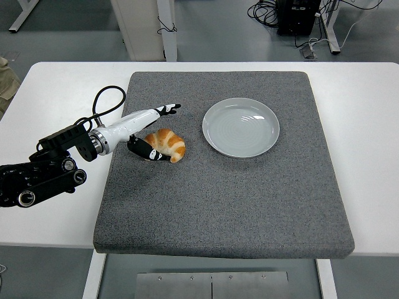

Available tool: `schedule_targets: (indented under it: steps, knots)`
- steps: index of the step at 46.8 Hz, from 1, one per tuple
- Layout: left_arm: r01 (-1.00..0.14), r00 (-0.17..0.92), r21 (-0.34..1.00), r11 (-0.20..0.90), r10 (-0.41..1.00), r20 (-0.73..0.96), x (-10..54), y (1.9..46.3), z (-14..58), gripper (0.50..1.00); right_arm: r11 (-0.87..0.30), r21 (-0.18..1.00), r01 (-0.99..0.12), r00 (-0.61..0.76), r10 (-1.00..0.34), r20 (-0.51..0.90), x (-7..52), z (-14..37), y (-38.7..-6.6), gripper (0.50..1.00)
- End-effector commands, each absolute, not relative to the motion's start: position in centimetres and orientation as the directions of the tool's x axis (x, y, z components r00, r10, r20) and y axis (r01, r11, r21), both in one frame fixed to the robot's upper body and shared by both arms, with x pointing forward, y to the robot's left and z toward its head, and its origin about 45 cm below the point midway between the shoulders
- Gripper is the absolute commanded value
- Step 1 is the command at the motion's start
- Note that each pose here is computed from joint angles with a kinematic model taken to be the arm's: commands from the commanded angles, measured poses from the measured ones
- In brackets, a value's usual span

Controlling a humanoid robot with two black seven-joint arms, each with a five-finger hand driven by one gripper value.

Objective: Place the bread on the plate

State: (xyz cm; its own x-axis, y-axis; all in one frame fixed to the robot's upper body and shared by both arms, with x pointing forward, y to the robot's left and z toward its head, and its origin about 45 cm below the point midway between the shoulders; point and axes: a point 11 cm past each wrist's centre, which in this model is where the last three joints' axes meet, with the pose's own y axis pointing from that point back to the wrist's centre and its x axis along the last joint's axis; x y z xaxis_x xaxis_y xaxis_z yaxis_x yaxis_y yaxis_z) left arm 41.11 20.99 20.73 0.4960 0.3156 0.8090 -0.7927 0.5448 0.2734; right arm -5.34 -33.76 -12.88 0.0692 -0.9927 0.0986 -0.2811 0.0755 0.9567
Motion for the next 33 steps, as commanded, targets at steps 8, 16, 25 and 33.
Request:
schedule_targets:
  steps: [8, 16, 25, 33]
  knots:
    - [-0.792, 0.507, 0.293, 0.535, 0.31, 0.804, 40.8, 21.4, 19.7, 0.954, 0.076, 0.957, -0.281, 0.069, -0.993, 0.099, -5.3, -12.9, -33.8, 1.0]
    - [-0.791, 0.509, 0.292, 0.537, 0.316, 0.801, 40.8, 21.0, 19.3, 0.72, 0.076, 0.956, -0.282, 0.069, -0.993, 0.099, -5.3, -12.9, -33.8, 1.0]
    - [-0.772, 0.504, 0.252, 0.584, 0.32, 0.802, 40.7, 20.5, 19.9, 0.5, 0.076, 0.957, -0.281, 0.069, -0.993, 0.099, -5.3, -12.9, -33.8, 1.0]
    - [-0.761, 0.497, 0.228, 0.607, 0.321, 0.806, 40.7, 20.5, 20.4, 0.5, 0.076, 0.957, -0.281, 0.069, -0.993, 0.099, -5.3, -12.9, -33.8, 1.0]
